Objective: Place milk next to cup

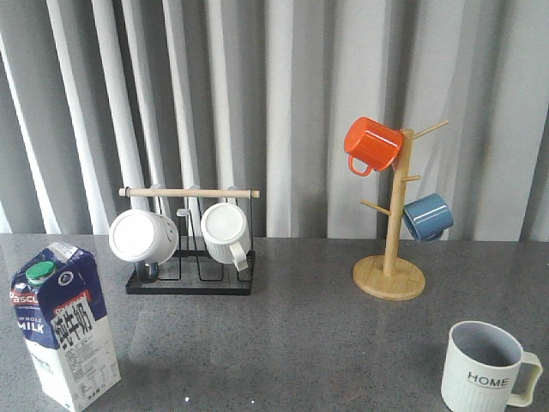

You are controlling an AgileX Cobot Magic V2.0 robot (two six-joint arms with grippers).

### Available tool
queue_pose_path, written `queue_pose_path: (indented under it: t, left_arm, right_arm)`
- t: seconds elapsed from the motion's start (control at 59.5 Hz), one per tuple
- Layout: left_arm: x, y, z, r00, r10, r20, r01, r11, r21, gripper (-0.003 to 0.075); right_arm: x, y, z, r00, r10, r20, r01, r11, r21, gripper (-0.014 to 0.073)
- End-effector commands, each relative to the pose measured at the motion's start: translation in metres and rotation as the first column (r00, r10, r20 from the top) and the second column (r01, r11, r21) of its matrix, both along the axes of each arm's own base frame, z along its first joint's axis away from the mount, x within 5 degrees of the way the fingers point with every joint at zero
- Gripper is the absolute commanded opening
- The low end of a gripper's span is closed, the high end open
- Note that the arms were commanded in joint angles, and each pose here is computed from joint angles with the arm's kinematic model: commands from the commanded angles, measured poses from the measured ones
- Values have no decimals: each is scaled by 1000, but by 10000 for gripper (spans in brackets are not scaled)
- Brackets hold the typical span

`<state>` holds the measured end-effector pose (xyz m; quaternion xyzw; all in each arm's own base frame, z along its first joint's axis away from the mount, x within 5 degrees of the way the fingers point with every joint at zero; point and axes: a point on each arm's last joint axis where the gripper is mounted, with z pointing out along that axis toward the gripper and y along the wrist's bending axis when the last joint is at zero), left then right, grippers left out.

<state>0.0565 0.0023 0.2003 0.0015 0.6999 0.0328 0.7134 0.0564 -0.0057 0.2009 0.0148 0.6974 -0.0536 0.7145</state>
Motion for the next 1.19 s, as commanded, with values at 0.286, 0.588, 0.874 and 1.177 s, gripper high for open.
queue_pose_path:
  t: [0.286,0.588,0.874,1.177]
  left_arm:
    - [-2,1,13,995,6,103,-6,1000,-6,-6]
    - [-2,1,13,995,6,103,-6,1000,-6,-6]
    - [-3,1,17,990,10,142,-4,999,-43,-6]
    - [-6,6,28,960,57,276,82,879,-470,-6]
  right_arm:
    - [-1,1,7,994,12,109,-10,1000,-15,-6]
    - [-1,1,7,993,8,117,-16,997,70,-6]
    - [-1,1,7,993,6,121,-19,994,105,-6]
    - [-2,-1,9,986,-14,165,-52,919,390,-6]
